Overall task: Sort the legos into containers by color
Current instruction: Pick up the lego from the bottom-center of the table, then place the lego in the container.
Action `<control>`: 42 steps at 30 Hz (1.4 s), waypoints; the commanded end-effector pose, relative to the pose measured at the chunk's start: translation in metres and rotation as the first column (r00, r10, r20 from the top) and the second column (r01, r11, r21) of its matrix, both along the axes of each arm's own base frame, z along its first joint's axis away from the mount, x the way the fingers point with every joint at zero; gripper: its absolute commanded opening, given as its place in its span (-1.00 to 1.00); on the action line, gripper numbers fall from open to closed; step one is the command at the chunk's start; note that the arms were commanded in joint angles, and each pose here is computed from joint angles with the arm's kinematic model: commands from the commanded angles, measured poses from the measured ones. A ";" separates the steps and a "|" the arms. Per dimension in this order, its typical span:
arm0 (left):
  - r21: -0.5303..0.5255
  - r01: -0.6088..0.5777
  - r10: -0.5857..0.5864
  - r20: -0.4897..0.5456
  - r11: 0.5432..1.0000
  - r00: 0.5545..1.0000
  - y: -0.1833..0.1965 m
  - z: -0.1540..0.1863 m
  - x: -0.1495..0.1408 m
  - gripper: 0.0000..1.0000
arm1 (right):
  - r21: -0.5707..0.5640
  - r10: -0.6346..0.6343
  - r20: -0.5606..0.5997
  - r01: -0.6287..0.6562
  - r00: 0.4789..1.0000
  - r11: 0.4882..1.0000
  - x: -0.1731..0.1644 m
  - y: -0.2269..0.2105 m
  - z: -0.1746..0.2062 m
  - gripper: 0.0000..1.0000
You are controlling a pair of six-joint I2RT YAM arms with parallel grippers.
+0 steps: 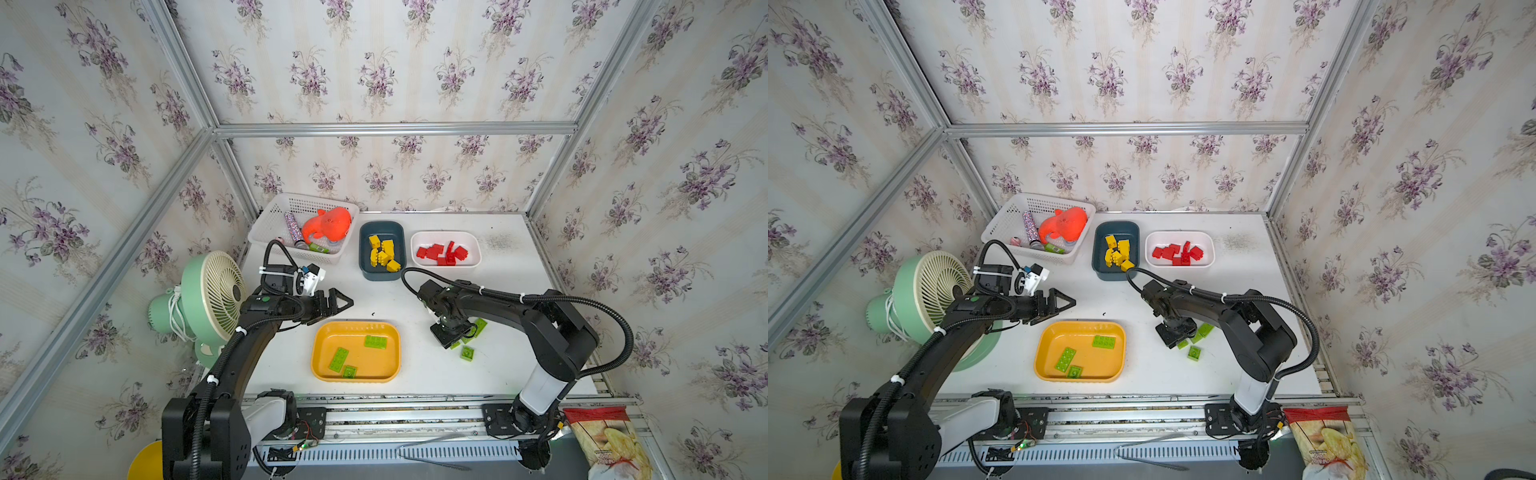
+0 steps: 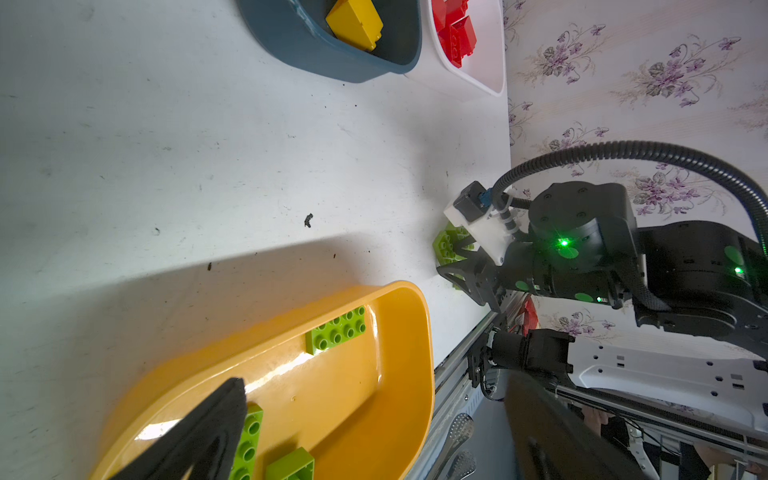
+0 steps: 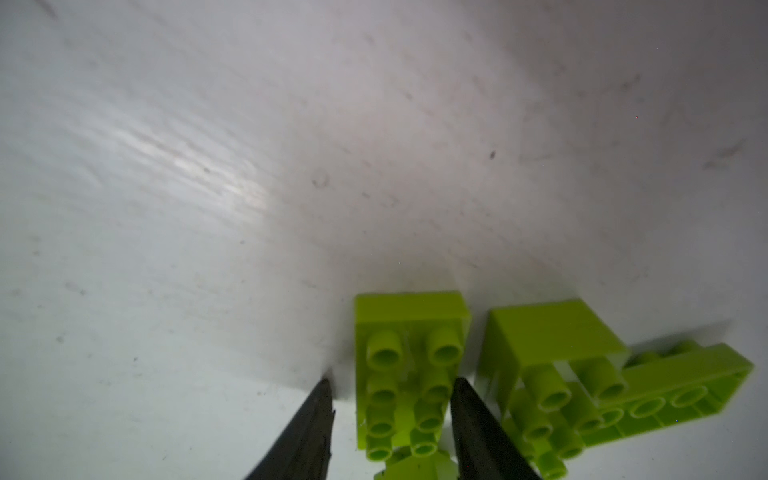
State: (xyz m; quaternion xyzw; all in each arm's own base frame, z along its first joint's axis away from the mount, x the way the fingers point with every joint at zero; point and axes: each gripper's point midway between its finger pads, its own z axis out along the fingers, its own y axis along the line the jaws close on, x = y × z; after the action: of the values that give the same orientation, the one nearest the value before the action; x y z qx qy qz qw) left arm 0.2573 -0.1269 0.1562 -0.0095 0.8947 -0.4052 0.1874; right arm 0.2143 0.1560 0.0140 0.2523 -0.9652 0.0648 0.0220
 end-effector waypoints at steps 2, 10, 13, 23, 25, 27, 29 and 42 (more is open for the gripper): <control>-0.009 0.023 -0.023 0.021 1.000 1.000 -0.003 0.005 0.001 0.99 | -0.003 -0.009 -0.001 0.009 1.000 1.000 -0.001 -0.001 -0.004 -0.15; -0.011 0.017 -0.016 0.026 1.000 1.000 -0.002 0.009 0.003 0.99 | 0.092 0.043 0.067 -0.049 0.997 0.995 0.012 0.017 0.028 -0.41; -0.017 0.012 -0.012 0.025 1.000 1.000 -0.003 0.011 0.001 0.99 | 0.224 0.090 0.121 -0.115 0.989 0.968 0.017 0.047 0.056 -0.41; 0.003 -0.032 0.032 0.048 0.999 0.998 0.003 0.019 -0.006 0.99 | 0.570 0.397 0.276 -0.481 0.875 0.666 -0.032 0.196 0.117 -0.40; 0.015 -0.041 0.040 0.040 0.999 0.998 0.004 0.017 -0.008 0.99 | 0.589 0.444 0.297 -0.528 0.846 0.612 -0.046 0.214 0.114 -0.41; 0.017 -0.048 0.048 0.030 0.999 0.998 0.005 0.014 -0.012 0.99 | 0.597 0.475 0.313 -0.559 0.823 0.575 -0.056 0.226 0.109 -0.40; 0.029 -0.060 0.060 0.025 0.998 0.998 0.007 0.012 -0.015 0.99 | 0.572 0.509 0.318 -0.590 0.800 0.570 -0.061 0.231 0.099 -0.40; 0.035 -0.080 0.080 -0.004 0.996 0.997 0.009 0.004 -0.024 0.99 | 0.505 0.513 0.330 -0.607 0.792 0.614 -0.049 0.226 0.080 0.11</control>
State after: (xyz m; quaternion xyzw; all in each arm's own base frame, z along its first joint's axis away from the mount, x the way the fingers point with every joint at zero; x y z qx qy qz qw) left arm 0.2322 -0.1166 0.1580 -0.0426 0.9028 -0.3775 0.2016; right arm 0.1552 0.3825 0.0788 0.5389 -0.8063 -0.2111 -0.1223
